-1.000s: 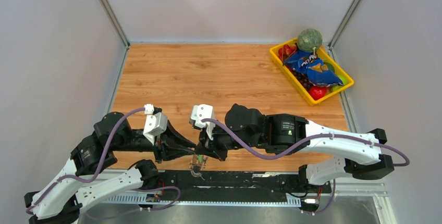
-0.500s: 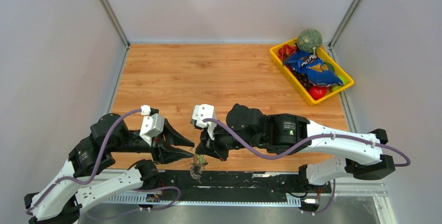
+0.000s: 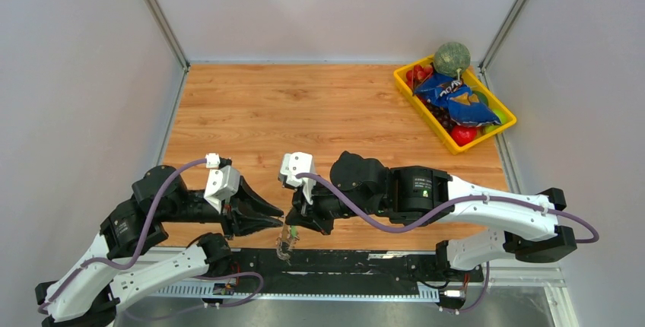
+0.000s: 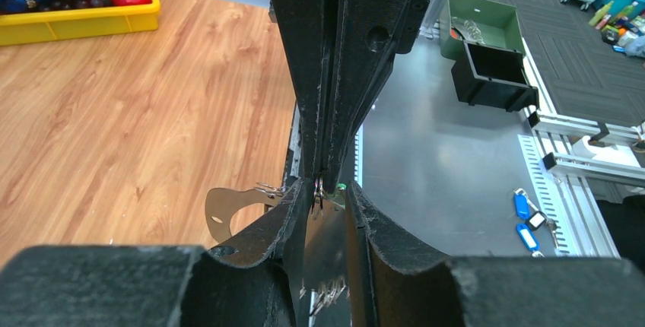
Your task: Put the keys on the keyring
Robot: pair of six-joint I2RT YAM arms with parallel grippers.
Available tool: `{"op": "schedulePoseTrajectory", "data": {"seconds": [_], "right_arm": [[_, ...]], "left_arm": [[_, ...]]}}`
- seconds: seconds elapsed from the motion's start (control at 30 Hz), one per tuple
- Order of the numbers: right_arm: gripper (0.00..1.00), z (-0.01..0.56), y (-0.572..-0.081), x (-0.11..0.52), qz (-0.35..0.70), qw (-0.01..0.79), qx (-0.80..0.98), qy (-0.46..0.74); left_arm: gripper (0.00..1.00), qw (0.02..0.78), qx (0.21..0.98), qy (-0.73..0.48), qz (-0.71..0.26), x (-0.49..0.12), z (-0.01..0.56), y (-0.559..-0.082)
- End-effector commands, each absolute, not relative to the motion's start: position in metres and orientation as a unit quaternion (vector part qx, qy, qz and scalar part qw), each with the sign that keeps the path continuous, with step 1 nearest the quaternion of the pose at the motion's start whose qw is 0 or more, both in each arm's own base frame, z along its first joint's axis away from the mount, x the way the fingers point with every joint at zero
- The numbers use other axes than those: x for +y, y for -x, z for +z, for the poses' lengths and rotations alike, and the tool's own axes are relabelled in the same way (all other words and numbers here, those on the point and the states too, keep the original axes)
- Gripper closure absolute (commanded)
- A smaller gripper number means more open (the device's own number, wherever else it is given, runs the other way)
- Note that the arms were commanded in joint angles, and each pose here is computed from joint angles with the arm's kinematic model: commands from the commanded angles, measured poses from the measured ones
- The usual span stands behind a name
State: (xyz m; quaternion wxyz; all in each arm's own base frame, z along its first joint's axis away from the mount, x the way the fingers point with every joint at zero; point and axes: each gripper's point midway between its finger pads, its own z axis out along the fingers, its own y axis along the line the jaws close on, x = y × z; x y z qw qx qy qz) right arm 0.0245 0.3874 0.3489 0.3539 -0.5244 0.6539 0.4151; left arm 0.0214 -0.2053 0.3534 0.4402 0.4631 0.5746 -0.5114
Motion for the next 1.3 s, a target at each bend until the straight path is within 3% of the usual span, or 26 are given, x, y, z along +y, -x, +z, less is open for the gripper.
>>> {"op": "schedulePoseTrajectory", "data": {"seconds": [0.0, 0.23, 0.5, 0.77, 0.93, 1.1, 1.13, 1.27], "right_arm": [[1.0, 0.376, -0.024, 0.391, 0.44, 0.38, 0.63, 0.516], [1.0, 0.377, -0.024, 0.392, 0.44, 0.38, 0.627, 0.518], [1.0, 0.376, -0.024, 0.392, 0.438, 0.381, 0.626, 0.521], [1.0, 0.376, -0.024, 0.391, 0.438, 0.382, 0.625, 0.522], [1.0, 0.38, -0.025, 0.39, 0.441, 0.388, 0.621, 0.519], [1.0, 0.382, -0.025, 0.388, 0.443, 0.391, 0.618, 0.519], [0.99, 0.383, -0.025, 0.387, 0.443, 0.394, 0.617, 0.517], [0.76, 0.395, -0.02, 0.375, 0.468, 0.41, 0.592, 0.512]], "left_arm": [[0.67, 0.457, 0.561, -0.46, -0.514, -0.207, 0.367, -0.023], [0.58, 0.458, 0.566, -0.459, -0.509, -0.209, 0.364, -0.027], [0.63, 0.461, 0.568, -0.457, -0.506, -0.21, 0.364, -0.03], [0.77, 0.461, 0.568, -0.456, -0.506, -0.212, 0.364, -0.031], [0.98, 0.449, 0.568, -0.465, -0.509, -0.216, 0.36, -0.03], [1.0, 0.459, 0.56, -0.466, -0.509, -0.215, 0.362, -0.03], [1.0, 0.461, 0.561, -0.462, -0.509, -0.215, 0.361, -0.031], [1.0, 0.485, 0.557, -0.439, -0.512, -0.213, 0.368, -0.036]]}}
